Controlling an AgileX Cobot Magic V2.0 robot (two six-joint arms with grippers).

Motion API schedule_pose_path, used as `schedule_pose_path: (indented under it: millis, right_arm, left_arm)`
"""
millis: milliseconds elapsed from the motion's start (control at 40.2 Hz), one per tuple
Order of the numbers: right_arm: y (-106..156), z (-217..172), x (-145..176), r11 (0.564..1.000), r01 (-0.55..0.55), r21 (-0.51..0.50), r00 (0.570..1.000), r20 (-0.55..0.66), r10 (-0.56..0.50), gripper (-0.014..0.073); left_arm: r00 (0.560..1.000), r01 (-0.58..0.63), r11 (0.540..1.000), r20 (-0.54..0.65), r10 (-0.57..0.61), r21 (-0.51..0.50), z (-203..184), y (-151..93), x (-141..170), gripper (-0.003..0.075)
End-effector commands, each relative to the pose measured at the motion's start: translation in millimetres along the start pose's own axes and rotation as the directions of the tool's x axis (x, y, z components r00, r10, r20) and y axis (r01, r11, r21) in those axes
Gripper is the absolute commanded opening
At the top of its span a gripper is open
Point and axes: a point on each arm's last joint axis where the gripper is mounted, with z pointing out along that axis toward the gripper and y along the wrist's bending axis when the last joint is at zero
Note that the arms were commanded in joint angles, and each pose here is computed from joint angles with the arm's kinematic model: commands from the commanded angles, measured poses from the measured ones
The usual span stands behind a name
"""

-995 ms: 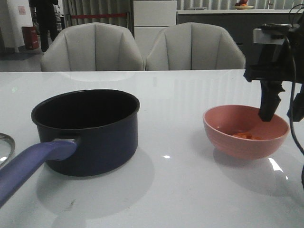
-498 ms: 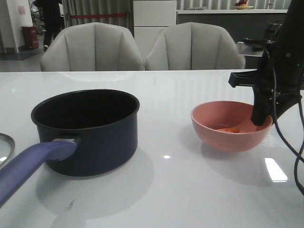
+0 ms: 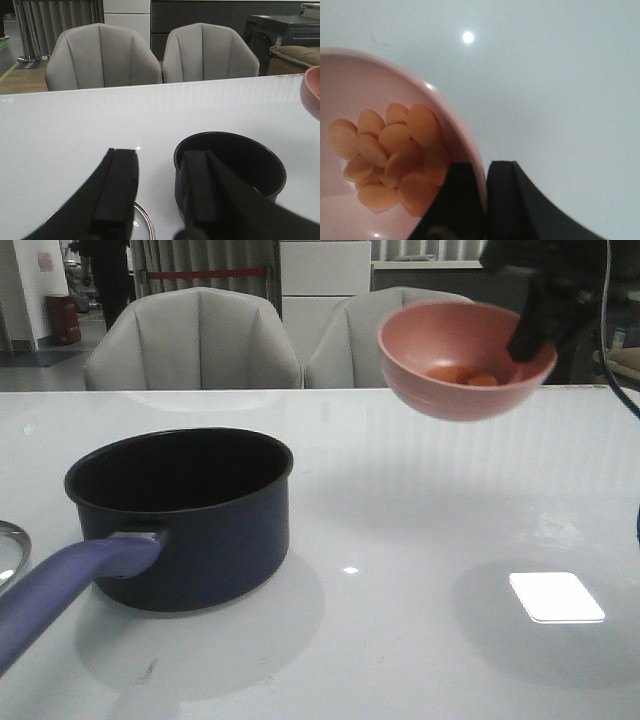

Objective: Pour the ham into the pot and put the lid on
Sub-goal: 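Lift the pink bowl with the right gripper over the saucepan, then tilt the pink bowl with the right gripper to pour ham into saucepan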

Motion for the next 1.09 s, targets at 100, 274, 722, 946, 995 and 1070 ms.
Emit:
schedule_pose_path:
  millis: [100,274,722,946,995,1070]
  right_arm:
    - [59,-42,-28,0.978,0.199,-0.061,0.927,0.336,-0.167,0.0137]
    - [108,-38,-30,0.924,0.381,-0.035,0.82,0.475,-0.32,0.0137]
    - [170,-3,-33,0.835,0.547,0.055,0.525,0.755,-0.394,0.0137]
    - [180,11,-25,0.798,0.574,0.182,0.313,0.852,-0.419,0.0137]
    - [179,12,-20,0.797,0.566,0.211,0.262,0.87,-0.417,0.0137]
    - [177,15,-12,0.795,0.551,0.253,0.187,0.891,-0.414,0.0137]
  left_arm:
    - [0.995,0.002,1.0,0.097,-0.003,0.008,-2,-1,-16,0.0281]
    - [0.995,0.002,1.0,0.097,-0.003,0.008,-2,-1,-16,0.0281]
    - [0.995,0.002,1.0,0.097,-0.003,0.008,-2,-1,-16,0.0281]
    - [0.995,0.002,1.0,0.097,-0.003,0.008,-2,-1,-16,0.0281]
    - [0.995,0.002,1.0,0.097,-0.003,0.008,-2,-1,-16,0.0281]
    - [0.995,0.002,1.0,0.097,-0.003,0.008,-2,-1,-16,0.0281]
